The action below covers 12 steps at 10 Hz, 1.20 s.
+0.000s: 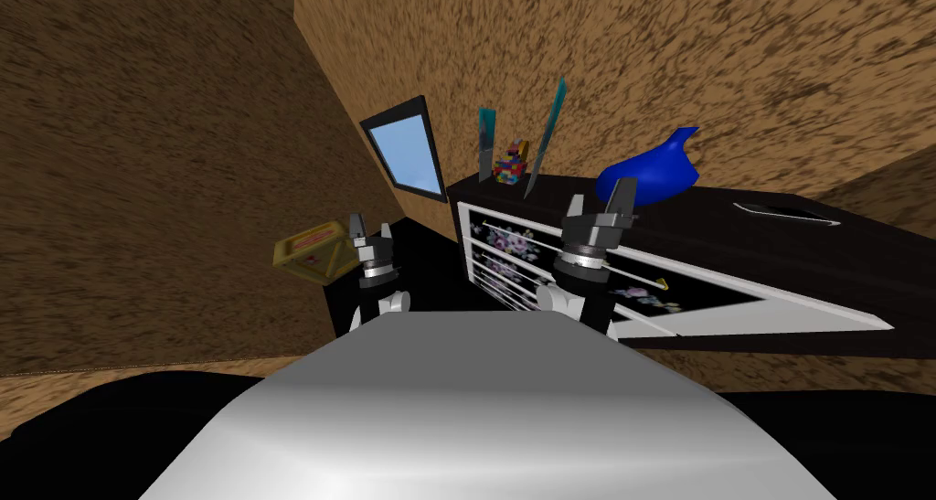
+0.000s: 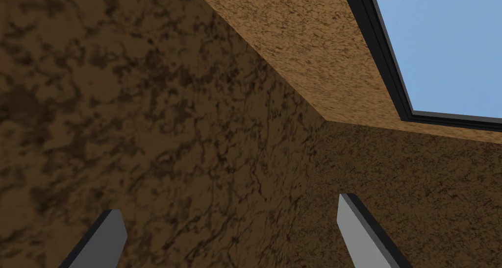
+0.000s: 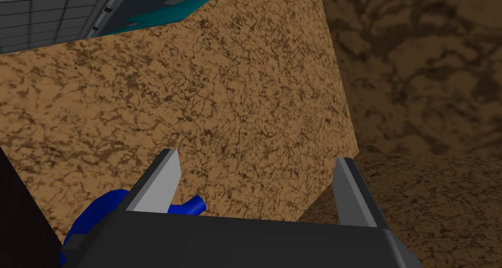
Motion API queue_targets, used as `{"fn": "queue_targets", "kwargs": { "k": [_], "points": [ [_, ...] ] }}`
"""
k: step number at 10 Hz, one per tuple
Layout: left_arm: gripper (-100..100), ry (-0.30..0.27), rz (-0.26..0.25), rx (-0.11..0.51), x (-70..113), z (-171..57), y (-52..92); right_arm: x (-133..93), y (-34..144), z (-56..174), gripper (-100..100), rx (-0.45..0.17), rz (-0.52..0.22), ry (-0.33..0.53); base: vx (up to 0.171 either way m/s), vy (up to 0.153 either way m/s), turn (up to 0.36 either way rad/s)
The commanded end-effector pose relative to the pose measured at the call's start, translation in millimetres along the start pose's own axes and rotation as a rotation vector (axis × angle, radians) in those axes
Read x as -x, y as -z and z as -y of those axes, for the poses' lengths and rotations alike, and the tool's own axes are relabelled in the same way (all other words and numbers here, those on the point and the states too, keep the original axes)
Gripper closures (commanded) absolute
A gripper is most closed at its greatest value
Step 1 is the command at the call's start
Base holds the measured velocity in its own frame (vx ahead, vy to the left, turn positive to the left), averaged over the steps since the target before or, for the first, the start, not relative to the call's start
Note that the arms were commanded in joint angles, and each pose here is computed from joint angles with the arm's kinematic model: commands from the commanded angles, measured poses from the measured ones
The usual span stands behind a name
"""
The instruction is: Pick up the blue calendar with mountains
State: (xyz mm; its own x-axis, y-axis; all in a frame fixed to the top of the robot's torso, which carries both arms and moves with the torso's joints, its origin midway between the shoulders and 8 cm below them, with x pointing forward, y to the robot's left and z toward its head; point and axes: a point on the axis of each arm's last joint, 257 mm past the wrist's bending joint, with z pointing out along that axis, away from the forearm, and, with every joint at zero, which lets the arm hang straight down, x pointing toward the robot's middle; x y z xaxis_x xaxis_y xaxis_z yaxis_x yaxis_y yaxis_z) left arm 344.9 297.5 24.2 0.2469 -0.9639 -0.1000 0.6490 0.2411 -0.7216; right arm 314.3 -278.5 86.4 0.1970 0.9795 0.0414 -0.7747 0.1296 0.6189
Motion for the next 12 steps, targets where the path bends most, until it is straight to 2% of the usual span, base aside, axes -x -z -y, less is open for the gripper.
{"fn": "queue_targets", "kwargs": {
  "k": [1,5,8,9,11,12],
  "points": [
    [0,0.0,0.0,0.0,0.0,0.0,0.0,-0.6,2.1,4.7,-100,-0.018,-0.04,0.025,0.012,0.034,-0.013],
    [0,0.0,0.0,0.0,0.0,0.0,0.0,10.0,9.9,22.7,-100,-0.088,-0.111,0.105,0.027,0.1,-0.028],
    [0,0.0,0.0,0.0,0.0,0.0,0.0,36.9,22.0,47.8,-100,-0.199,-0.156,0.206,0.064,0.199,-0.06],
    [0,0.0,0.0,0.0,-0.1,0.0,0.0,40.4,21.2,46.8,-100,-0.197,-0.154,0.217,0.041,0.176,-0.032],
    [0,0.0,0.0,0.0,0.0,0.0,0.0,66.8,31.4,63.6,-100,-0.286,-0.169,0.291,0.038,0.176,-0.058],
    [0,0.0,0.0,0.0,0.0,0.0,0.0,70.6,30.2,62.2,-100,-0.283,-0.166,0.303,0.045,0.16,-0.038]
  ]
}}
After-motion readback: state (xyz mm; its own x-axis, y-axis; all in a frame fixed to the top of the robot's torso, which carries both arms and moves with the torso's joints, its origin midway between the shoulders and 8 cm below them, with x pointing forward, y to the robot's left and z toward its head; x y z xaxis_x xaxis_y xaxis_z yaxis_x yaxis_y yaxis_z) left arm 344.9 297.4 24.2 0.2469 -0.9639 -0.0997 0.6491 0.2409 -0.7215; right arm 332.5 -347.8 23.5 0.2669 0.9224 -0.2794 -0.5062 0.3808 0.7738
